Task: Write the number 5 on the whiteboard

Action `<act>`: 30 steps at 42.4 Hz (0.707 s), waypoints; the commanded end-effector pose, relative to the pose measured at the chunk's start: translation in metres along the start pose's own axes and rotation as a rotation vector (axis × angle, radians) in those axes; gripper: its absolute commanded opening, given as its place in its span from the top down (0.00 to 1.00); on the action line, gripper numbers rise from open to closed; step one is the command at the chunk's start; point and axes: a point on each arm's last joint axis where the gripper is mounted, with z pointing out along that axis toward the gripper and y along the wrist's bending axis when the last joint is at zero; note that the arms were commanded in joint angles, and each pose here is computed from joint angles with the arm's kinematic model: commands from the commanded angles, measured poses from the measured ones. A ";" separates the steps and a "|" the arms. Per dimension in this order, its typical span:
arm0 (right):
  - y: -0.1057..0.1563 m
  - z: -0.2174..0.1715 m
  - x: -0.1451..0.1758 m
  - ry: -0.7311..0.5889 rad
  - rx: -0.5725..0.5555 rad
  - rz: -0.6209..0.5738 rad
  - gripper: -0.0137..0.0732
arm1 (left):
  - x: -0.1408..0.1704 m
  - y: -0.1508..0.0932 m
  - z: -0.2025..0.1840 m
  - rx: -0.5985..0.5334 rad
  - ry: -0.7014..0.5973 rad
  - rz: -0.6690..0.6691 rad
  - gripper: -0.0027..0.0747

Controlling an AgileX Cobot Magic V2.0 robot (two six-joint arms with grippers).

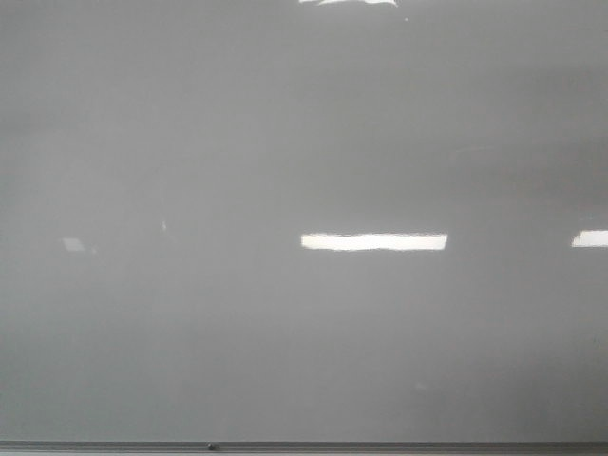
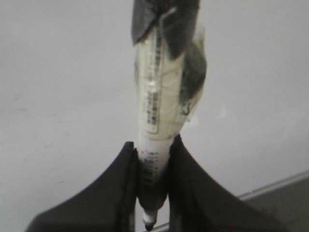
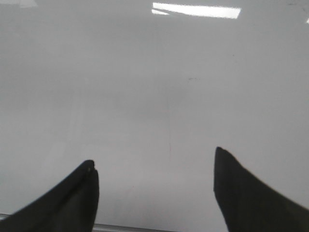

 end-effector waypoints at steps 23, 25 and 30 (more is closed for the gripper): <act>0.027 -0.011 -0.044 0.137 -0.229 -0.238 0.23 | 0.015 -0.129 -0.009 0.499 0.095 0.602 0.99; 0.036 -0.011 -0.048 0.164 -0.299 -0.317 0.23 | 0.015 -0.132 -0.006 0.501 0.103 0.621 0.99; 0.056 -0.008 -0.052 0.229 -0.460 -0.517 0.23 | 0.014 -0.139 0.004 0.498 0.127 0.658 0.99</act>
